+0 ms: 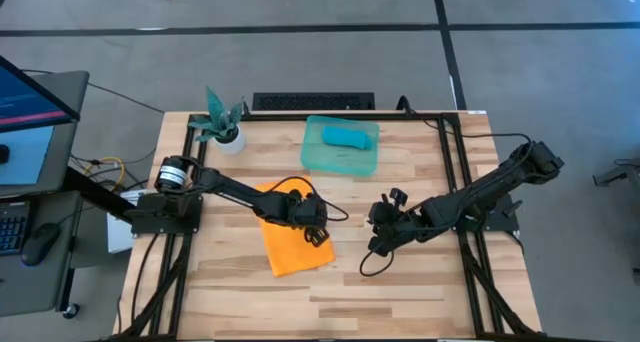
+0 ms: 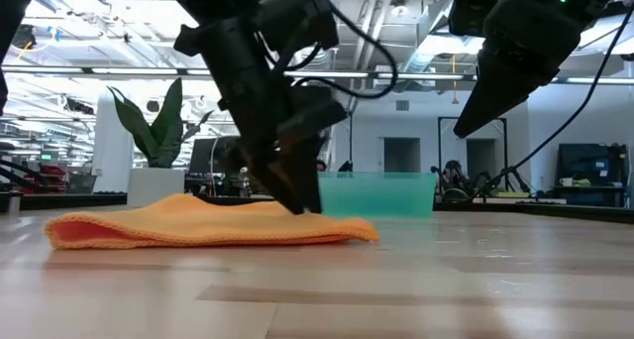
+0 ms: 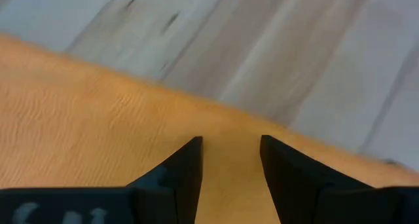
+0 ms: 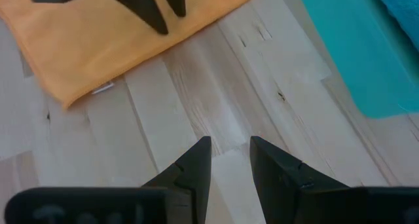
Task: Roll microfiber towels into tight, uniform cylinder then place into a basket
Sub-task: Fold the yellow microfiber towel
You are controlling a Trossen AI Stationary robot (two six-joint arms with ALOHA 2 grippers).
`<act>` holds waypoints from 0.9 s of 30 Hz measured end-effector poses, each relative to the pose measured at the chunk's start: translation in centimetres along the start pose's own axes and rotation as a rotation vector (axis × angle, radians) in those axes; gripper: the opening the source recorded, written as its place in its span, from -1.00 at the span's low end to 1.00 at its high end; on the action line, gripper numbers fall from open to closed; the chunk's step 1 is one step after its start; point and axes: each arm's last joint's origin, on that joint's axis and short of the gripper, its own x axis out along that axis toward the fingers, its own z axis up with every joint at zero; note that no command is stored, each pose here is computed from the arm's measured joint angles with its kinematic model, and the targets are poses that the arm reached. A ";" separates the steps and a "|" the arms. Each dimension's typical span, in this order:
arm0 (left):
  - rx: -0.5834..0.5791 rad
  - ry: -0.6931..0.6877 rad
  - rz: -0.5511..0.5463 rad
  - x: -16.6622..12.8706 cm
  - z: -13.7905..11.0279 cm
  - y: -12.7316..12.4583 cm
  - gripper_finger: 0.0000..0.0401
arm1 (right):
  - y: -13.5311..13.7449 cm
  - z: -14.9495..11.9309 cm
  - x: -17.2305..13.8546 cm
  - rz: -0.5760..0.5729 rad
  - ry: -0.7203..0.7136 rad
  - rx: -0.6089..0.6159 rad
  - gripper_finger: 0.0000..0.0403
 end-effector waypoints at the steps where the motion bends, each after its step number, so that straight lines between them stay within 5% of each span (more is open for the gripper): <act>1: 0.007 -0.015 -0.015 0.0 0.1 -0.2 -0.27 | 0.0 0.0 0.0 0.000 0.000 0.000 -0.36; 12: 0.171 -0.132 -0.236 -2.4 1.1 -2.7 -0.27 | 0.0 0.0 0.0 0.002 -0.005 0.003 -0.36; 27: 0.165 -0.263 0.223 -14.2 -3.9 -2.6 -0.27 | 1.2 3.0 -0.2 0.145 -0.254 0.042 -0.36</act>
